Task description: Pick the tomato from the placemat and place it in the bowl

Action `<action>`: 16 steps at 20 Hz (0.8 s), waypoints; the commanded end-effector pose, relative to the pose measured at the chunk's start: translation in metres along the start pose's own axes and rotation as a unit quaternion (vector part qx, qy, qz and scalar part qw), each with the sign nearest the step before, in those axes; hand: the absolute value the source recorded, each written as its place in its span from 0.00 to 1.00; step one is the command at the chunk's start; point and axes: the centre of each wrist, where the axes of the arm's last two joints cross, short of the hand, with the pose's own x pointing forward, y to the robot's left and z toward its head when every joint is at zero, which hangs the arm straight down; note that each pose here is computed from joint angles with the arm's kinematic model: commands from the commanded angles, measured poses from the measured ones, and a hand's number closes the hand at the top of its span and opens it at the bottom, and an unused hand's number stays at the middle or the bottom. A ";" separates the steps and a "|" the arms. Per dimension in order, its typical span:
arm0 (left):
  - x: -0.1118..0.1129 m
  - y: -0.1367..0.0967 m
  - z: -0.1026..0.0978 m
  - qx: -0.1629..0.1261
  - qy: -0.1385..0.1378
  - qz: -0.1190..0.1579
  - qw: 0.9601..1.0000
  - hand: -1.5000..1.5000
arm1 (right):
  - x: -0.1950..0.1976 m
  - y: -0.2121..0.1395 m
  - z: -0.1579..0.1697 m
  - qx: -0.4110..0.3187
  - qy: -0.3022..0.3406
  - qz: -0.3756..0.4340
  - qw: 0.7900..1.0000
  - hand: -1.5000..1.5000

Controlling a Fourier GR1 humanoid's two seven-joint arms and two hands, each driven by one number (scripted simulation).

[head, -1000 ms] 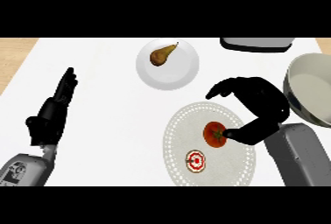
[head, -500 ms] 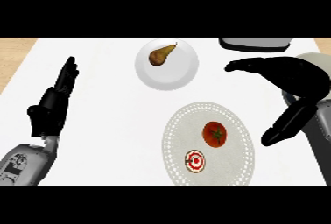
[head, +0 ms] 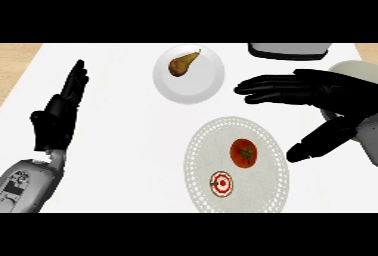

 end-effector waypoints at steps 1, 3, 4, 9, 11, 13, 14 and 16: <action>0.005 0.002 0.003 -0.002 0.001 -0.002 1.000 0.50 | -0.006 0.016 -0.011 0.121 -0.054 0.008 0.991 0.00; 0.008 -0.004 0.000 -0.008 0.002 0.001 1.000 0.50 | -0.016 0.032 -0.015 0.148 -0.051 0.020 0.987 0.00; 0.005 -0.012 0.004 0.001 0.003 0.000 1.000 0.50 | -0.021 0.035 -0.015 0.158 -0.053 0.026 0.986 0.00; 0.009 -0.016 0.005 0.006 0.005 -0.007 1.000 0.50 | -0.044 0.059 -0.010 0.206 -0.055 0.067 0.975 0.00; -0.006 0.001 0.008 0.008 0.016 -0.003 1.000 0.50 | -0.052 0.068 -0.009 0.236 -0.043 0.093 0.966 0.00; 0.010 0.016 -0.006 0.014 0.017 -0.008 1.000 0.50 | -0.065 0.084 -0.001 0.261 -0.029 0.123 0.957 0.00; -0.008 0.009 -0.005 0.013 0.014 -0.011 1.000 0.50 | -0.070 0.087 -0.020 0.268 -0.025 0.127 0.955 0.00; 0.011 -0.001 0.004 0.013 0.011 -0.003 1.000 0.50 | -0.081 0.112 -0.019 0.278 -0.011 0.152 0.948 0.00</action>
